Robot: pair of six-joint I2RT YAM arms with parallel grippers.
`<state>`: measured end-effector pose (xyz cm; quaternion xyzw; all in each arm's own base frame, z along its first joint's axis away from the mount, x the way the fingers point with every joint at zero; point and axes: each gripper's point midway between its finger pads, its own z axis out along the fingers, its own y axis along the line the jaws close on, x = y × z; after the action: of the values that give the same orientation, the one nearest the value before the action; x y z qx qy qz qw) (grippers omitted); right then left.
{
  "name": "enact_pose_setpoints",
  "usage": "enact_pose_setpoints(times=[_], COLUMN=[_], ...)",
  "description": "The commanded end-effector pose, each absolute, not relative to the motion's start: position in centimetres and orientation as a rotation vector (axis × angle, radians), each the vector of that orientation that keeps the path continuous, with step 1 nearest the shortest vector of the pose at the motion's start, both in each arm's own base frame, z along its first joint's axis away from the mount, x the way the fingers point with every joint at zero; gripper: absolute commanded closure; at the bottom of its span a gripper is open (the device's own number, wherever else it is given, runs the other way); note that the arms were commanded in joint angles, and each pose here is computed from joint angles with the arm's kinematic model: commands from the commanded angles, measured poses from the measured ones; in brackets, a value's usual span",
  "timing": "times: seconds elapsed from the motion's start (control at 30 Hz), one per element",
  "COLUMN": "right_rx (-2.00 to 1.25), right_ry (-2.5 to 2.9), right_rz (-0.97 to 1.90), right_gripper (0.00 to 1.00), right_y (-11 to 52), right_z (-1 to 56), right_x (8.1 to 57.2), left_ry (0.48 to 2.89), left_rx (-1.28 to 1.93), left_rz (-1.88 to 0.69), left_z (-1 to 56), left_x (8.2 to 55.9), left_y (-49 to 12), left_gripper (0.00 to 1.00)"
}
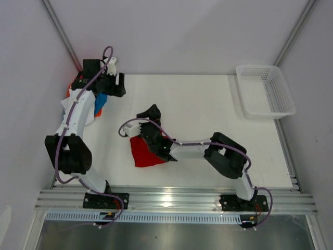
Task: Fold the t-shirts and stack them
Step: Fold the tshirt
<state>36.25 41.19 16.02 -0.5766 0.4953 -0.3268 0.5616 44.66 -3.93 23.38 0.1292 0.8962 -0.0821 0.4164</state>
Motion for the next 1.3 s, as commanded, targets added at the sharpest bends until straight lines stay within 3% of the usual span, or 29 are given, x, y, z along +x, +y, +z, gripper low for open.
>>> enact_pose_setpoints(times=[0.0, 0.13, 0.27, 0.37, 0.5, 0.53, 0.7, 1.03, 1.27], right_rx=[-1.152, -1.129, -1.192, -1.278, -1.518, -1.629, -1.738, -1.658, -1.417], right_ry=[1.098, 1.067, 1.054, 1.071, 1.143, 1.133, 1.228, 1.314, 1.509], right_rz=[-0.794, -0.836, -0.825, -0.813, -0.786, -0.829, -0.679, -0.614, -0.528], right_gripper=[0.01, 0.01, 0.01, 0.01, 0.01, 0.01, 0.01, 0.01, 0.01], right_y=[40.2, 39.4, 39.9, 40.8, 41.0, 39.9, 40.6, 42.0, 41.4], right_z=[27.7, 30.9, 29.1, 24.4, 10.6, 5.0, -1.4, 1.9, 12.3], right_x=[35.9, 34.9, 32.7, 31.9, 30.1, 29.1, 24.2, 26.0, 32.7], left_ry=[2.199, 2.200, 2.198, 2.201, 2.206, 2.207, 2.215, 2.209, 2.132], left_rx=[0.340, 0.342, 0.343, 0.346, 0.347, 0.350, 0.358, 0.365, 0.436], left_rz=[-0.186, -0.192, -0.199, -0.205, -0.214, -0.217, -0.224, -0.220, -0.255], left_z=[25.4, 25.2, 25.2, 25.0, 24.8, 24.7, 24.6, 24.8, 25.1], left_x=[43.9, 43.8, 44.0, 44.1, 44.2, 44.1, 44.4, 44.4, 42.2], left_y=[-3.8, -3.9, -4.0, -4.1, -4.2, -4.2, -4.3, -4.3, -5.3], left_gripper=[0.19, 0.18, 0.18, 0.18, 0.18, 0.18, 0.18, 0.19, 0.18])
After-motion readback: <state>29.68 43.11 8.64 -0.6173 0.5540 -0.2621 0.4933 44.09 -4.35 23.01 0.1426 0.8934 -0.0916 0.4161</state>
